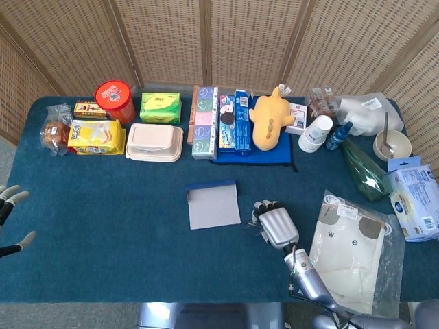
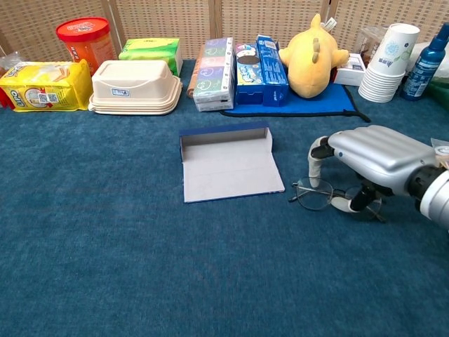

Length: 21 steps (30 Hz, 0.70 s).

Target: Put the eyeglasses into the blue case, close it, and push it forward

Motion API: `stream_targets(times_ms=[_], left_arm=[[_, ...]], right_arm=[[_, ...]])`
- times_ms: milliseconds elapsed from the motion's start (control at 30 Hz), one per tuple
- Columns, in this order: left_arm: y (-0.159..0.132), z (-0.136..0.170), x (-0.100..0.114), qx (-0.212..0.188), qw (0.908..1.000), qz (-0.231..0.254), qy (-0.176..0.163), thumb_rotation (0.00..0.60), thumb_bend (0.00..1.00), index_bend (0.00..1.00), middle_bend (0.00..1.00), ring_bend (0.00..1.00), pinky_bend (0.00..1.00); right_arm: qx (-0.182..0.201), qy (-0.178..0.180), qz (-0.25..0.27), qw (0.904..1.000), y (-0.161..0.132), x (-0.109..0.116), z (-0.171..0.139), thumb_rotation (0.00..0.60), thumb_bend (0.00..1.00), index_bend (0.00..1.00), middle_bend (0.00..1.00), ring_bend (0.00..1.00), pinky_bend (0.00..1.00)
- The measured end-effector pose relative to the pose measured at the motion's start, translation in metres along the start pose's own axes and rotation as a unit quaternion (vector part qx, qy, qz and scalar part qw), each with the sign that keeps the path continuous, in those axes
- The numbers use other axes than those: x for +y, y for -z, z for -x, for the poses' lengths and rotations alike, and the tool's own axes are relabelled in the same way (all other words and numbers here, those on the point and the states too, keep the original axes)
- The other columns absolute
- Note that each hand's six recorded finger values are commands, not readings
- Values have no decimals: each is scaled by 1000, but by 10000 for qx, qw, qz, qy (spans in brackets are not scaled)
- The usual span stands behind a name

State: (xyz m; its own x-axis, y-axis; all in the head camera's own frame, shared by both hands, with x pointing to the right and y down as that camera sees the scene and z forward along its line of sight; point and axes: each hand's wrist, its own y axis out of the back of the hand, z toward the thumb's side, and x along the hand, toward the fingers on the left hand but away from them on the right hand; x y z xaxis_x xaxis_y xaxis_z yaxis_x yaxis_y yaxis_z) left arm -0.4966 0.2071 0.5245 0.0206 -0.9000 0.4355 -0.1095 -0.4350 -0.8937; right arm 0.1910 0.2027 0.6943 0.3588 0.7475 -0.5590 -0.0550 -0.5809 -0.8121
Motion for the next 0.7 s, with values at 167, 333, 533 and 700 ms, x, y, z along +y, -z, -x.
stream_targets(times_ms=[167, 333, 533, 700], left_arm=[[-1, -1, 0, -25, 10000, 14, -22, 542, 210, 170, 120, 75, 70], [-1, -1, 0, -39, 10000, 12, -32, 542, 210, 170, 118, 74, 70], [-1, -1, 1, -42, 10000, 19, -48, 540, 211, 170, 118, 74, 70], [-2, -1, 2, -53, 10000, 18, -69, 545, 211, 170, 118, 74, 70]], right_arm=[[-16, -45, 26, 10000, 0, -1, 1, 600, 345, 547, 327, 274, 337], [-6, -71, 64, 10000, -1, -1, 1, 600, 347, 581, 353, 292, 345], [86, -85, 132, 9998, -7, 2, 2, 600, 346, 593, 363, 299, 346], [244, -150, 222, 9993, -16, 7, 5, 600, 343, 591, 363, 299, 347]])
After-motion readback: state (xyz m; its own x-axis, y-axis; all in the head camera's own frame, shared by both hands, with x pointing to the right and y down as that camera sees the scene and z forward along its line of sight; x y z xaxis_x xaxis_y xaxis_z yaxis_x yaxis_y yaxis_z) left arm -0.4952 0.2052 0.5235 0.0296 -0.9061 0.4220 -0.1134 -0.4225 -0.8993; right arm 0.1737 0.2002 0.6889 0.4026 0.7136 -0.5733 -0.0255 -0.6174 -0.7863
